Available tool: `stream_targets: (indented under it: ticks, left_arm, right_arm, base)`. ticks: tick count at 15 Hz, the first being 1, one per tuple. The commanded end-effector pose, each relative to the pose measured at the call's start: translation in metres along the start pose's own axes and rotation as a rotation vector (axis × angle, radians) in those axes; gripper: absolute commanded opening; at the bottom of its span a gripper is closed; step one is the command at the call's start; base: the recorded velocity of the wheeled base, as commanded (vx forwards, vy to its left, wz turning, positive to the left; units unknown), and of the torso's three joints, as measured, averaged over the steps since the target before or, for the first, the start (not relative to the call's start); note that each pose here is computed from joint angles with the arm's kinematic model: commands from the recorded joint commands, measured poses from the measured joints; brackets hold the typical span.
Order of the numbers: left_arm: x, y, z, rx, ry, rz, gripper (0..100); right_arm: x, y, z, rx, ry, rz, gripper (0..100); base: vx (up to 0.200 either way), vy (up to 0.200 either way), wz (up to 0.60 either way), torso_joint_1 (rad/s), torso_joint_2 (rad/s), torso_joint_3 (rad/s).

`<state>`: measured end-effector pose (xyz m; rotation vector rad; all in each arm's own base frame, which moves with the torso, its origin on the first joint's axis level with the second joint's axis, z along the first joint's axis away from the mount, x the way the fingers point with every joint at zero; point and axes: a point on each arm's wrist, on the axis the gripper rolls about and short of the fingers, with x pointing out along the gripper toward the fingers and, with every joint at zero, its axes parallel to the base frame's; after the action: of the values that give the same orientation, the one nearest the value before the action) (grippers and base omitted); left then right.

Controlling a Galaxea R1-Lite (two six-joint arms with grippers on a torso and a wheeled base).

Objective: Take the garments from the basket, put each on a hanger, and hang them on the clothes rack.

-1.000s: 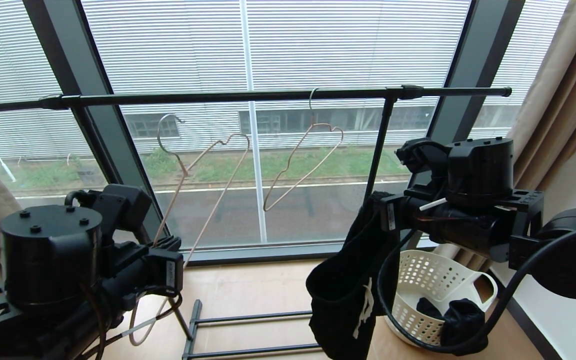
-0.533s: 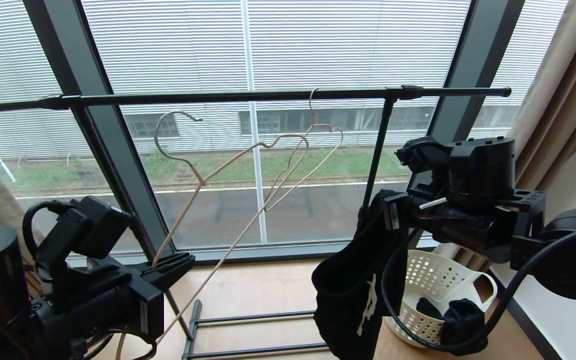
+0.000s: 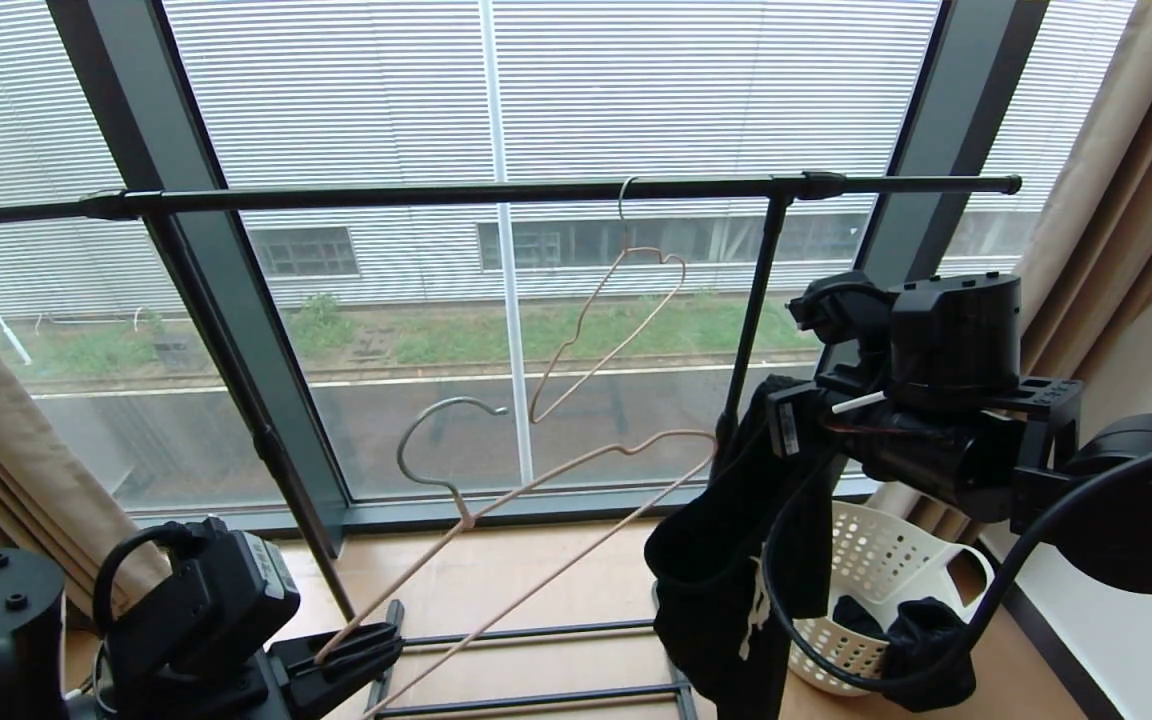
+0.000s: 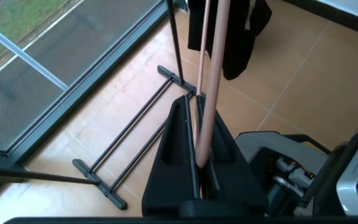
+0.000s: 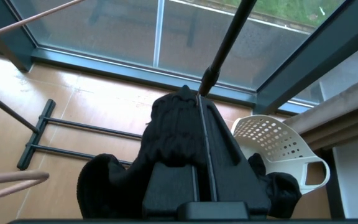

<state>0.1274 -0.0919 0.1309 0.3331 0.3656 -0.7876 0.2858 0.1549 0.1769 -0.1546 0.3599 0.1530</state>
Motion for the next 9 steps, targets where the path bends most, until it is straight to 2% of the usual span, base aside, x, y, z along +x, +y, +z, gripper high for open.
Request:
stream_targets:
  ticks: [1,4,8,9]
  left_arm:
    - [0.005,-0.001,-0.005,-0.003,0.037,-0.014,0]
    - [0.012,-0.002,-0.009,-0.008,0.076,-0.027,0]
    - [0.017,-0.005,-0.011,0.001,0.095,-0.053,0]
    - [0.017,-0.005,-0.011,0.001,0.095,-0.053,0]
  right_arm:
    - [0.002,0.001,-0.002,-0.003,0.006,0.000,0]
    - [0.001,0.002,-0.002,-0.005,0.007,-0.010,0]
    - [0.001,0.022,-0.009,-0.035,0.020,0.019,0]
    - [0.002,0.022,-0.009,-0.036,0.021,0.019,0]
  base:
    - [0.000,0.000,0.00,0.000,0.00,0.000]
    - [0.000,0.000,0.00,0.000,0.00,0.000]
    - [0.000,0.000,0.00,0.000,0.00,0.000]
    - [0.000,0.000,0.00,0.000,0.00,0.000]
